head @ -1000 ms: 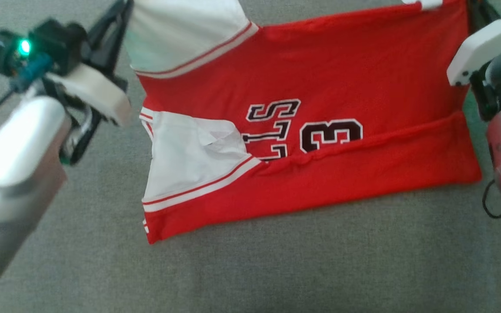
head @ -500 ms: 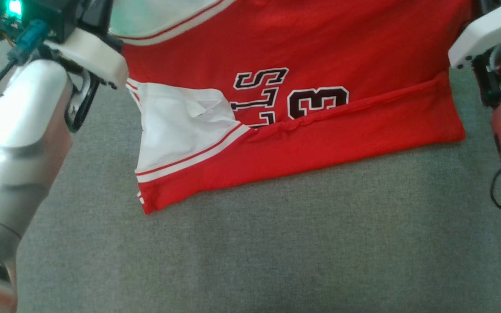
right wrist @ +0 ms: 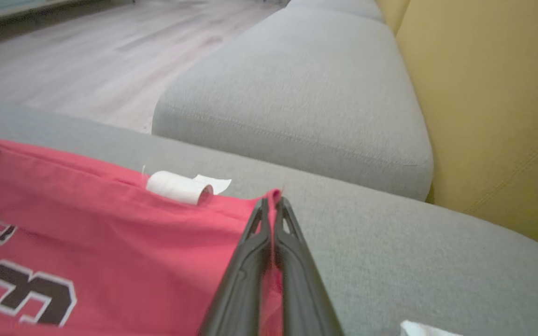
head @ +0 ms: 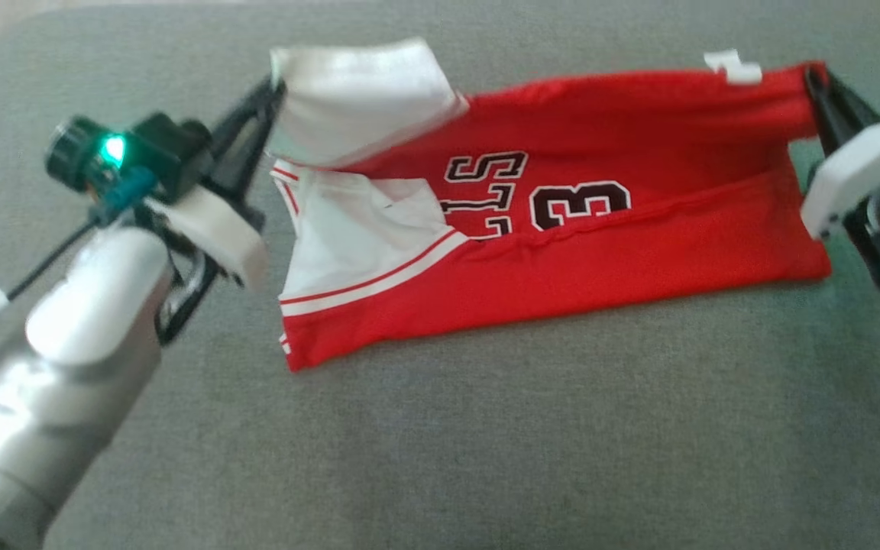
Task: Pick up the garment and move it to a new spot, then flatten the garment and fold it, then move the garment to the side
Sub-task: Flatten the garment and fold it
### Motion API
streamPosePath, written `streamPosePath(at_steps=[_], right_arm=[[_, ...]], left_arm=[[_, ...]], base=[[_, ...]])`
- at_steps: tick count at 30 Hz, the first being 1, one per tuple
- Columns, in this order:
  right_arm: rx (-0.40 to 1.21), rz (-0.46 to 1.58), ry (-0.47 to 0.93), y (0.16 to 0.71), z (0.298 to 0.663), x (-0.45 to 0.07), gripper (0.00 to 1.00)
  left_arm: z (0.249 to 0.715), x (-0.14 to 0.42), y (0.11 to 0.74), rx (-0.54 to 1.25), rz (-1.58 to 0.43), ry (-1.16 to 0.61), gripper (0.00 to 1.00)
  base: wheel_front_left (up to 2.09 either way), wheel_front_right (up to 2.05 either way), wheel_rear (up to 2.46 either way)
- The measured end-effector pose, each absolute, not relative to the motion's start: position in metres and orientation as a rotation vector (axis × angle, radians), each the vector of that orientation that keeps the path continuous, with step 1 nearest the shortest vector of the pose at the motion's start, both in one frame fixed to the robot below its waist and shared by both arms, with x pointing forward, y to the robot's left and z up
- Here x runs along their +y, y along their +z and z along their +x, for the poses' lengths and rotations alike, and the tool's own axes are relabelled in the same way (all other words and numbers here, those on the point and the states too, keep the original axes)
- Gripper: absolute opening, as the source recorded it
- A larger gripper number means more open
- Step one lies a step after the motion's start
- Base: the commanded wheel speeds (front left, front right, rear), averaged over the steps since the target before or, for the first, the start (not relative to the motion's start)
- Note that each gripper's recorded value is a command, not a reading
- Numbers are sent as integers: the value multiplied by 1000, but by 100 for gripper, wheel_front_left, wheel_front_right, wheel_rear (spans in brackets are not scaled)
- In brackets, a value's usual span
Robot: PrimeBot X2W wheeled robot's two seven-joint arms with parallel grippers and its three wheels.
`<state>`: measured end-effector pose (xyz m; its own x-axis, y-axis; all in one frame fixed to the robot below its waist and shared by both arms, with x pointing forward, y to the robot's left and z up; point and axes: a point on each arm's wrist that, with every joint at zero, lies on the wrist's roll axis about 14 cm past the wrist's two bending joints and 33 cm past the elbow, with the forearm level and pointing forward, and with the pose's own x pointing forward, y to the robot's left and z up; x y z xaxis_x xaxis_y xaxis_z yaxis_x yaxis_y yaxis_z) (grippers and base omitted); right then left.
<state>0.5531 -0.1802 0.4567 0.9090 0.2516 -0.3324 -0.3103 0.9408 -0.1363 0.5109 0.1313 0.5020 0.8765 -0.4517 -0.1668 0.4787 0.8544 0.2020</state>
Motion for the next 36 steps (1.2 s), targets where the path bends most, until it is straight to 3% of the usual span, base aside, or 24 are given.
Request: streamPosePath(at_steps=[16,29,30,31,32,33,36], right_arm=[[637,-400,404,407,483,-214,0],[733,-422,420,401,453,-225,0],[753,-424,418,398,450,-227,7],[769,-424,417,396,447,-228,77],[776,-421,411,396,446,-230,100],[781,-408,400,396,445,-232,100],[762,-374,381,402,445,-235,100]], left_arm=[[406,116,434,493,239,-660,0],[384,114,426,596,273,-693,0],[381,113,423,606,273,-698,0],[378,112,420,615,274,-701,0],[376,113,417,624,275,-696,62],[375,113,414,629,277,-689,100],[379,116,414,610,277,-651,100]], base=[[0,0,0],[0,0,0],[0,0,0],[0,0,0],[0,0,0],[0,0,0],[0,0,0]])
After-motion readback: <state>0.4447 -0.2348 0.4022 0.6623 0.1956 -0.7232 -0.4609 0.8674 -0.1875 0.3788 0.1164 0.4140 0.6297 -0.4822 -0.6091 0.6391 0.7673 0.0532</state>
